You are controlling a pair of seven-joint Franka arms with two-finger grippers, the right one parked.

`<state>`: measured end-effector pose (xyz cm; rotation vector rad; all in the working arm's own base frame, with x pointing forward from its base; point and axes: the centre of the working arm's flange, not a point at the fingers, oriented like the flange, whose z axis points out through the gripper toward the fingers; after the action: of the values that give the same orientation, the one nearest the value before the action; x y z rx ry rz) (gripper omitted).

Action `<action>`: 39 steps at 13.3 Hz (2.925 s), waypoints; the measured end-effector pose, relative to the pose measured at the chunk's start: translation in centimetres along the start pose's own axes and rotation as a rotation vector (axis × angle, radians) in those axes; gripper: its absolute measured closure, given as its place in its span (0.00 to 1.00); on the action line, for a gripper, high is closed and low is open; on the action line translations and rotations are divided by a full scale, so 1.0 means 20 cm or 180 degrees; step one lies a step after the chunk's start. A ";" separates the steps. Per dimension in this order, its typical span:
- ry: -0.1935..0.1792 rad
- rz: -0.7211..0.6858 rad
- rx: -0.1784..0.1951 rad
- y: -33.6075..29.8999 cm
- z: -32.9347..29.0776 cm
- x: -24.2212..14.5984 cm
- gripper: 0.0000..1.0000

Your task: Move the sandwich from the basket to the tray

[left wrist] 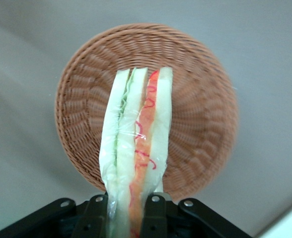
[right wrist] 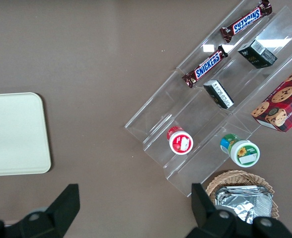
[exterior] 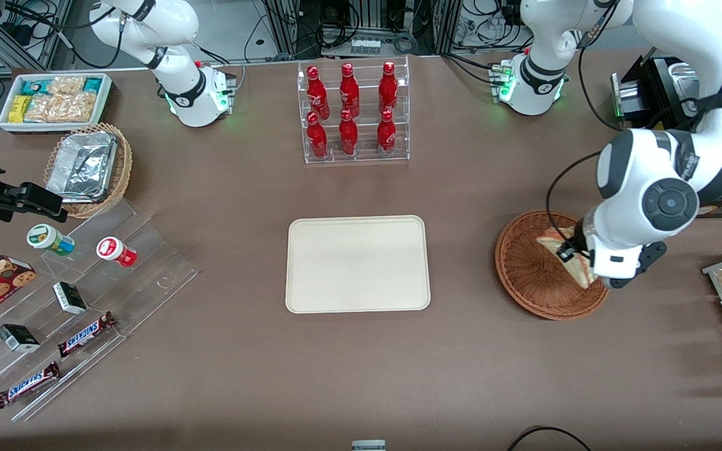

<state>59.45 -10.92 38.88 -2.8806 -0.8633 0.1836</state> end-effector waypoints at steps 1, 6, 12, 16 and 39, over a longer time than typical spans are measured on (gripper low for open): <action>0.0037 0.0166 -0.0009 0.08 -0.03 -0.07 0.81; 0.0169 0.1026 -0.0006 0.58 -0.06 -0.57 0.81; 0.0262 0.1729 -0.0102 1.13 0.23 -0.93 0.81; 0.0188 0.2012 -0.0094 1.32 0.42 -1.03 0.81; 0.0203 0.1820 -0.0268 1.55 0.58 -1.07 0.04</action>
<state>56.58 -47.38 24.20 -3.1118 -0.0169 0.1074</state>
